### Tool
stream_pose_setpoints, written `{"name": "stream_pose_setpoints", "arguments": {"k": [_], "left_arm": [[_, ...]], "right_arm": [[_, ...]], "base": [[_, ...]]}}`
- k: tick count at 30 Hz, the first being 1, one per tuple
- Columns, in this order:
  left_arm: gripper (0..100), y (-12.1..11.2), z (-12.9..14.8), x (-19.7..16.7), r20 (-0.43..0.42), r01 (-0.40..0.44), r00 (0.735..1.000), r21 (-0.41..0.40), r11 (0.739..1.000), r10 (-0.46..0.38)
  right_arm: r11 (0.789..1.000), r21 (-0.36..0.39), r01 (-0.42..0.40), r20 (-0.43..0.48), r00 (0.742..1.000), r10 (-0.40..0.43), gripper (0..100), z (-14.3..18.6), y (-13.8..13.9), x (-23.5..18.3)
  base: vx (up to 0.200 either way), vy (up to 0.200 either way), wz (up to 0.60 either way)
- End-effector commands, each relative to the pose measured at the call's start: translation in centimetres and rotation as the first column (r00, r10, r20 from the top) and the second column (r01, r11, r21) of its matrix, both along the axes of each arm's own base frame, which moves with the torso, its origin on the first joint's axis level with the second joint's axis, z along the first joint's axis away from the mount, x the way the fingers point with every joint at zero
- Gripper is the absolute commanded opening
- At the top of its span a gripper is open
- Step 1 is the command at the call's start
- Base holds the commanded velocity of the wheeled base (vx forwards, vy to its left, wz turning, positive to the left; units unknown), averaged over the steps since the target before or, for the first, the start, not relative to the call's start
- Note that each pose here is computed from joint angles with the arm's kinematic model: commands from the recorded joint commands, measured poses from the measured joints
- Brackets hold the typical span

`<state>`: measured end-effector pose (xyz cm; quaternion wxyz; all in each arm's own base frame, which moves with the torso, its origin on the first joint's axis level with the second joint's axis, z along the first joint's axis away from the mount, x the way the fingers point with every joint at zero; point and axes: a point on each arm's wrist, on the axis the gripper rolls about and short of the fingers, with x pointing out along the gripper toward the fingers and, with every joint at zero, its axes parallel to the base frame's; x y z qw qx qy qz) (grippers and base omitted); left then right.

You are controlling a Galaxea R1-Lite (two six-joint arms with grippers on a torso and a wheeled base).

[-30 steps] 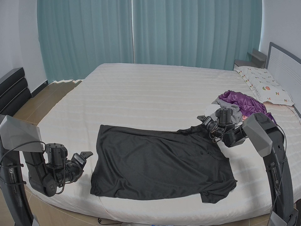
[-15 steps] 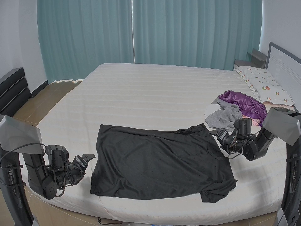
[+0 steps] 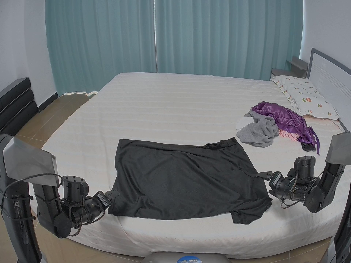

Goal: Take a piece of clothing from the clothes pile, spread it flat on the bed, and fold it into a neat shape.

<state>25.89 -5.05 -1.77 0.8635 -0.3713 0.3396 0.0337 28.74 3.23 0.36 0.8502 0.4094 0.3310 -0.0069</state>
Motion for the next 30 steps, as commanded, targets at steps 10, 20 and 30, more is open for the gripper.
{"name": "stream_pose_setpoints", "arguments": {"k": [10,20,30], "left_arm": [[100,-1.3,-1.7,3.1,0.029,0.083,0.996,0.133,0.988,-0.088],[100,-1.6,-2.7,2.7,-0.003,0.107,0.994,0.144,0.984,-0.107],[100,-1.7,-2.7,2.9,0.003,0.109,0.994,0.146,0.983,-0.111]], "right_arm": [[1.0,0.007,-0.013,-0.03,0.999,0.014,100,-0.3,0.0,-1.2],[1.0,0.007,-0.008,-0.044,0.999,0.009,100,-0.7,-0.2,-1.1],[1.0,0.007,-0.007,-0.051,0.999,0.008,100,-0.9,-0.2,-1.2]], "base": [[0.0,0.0,0.0],[0.0,0.0,0.0],[0.0,0.0,0.0]]}}
